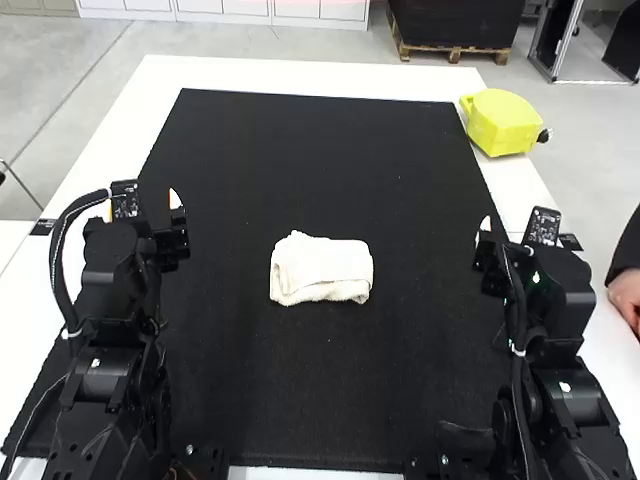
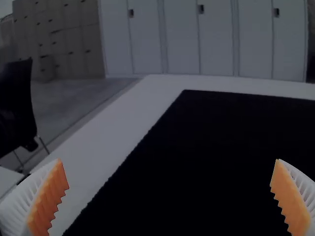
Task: Fold the towel.
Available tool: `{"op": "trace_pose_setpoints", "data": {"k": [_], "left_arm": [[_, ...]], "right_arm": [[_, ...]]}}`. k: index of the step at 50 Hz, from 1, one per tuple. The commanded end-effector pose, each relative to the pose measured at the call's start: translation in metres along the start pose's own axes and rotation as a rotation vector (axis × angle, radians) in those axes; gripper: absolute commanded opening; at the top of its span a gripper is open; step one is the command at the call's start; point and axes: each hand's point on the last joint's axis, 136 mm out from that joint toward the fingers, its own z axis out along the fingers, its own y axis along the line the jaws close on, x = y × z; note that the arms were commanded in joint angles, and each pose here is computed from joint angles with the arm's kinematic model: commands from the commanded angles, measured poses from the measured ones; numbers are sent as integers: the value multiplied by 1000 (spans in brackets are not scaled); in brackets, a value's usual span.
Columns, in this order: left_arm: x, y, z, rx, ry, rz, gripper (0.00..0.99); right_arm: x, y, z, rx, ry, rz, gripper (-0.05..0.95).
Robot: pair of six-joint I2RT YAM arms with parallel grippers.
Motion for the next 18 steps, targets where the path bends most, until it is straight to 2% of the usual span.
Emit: {"op": "trace_pose_setpoints", "data": {"k": [1,18], "left_arm": [[-1,-1,0,9,-7,-60,969],[2,-1,0,6,3,-85,969]], "right_arm": [[0,17,-1,-98,-3,36,910],[2,21,-1,-118,5,34,910]]}}
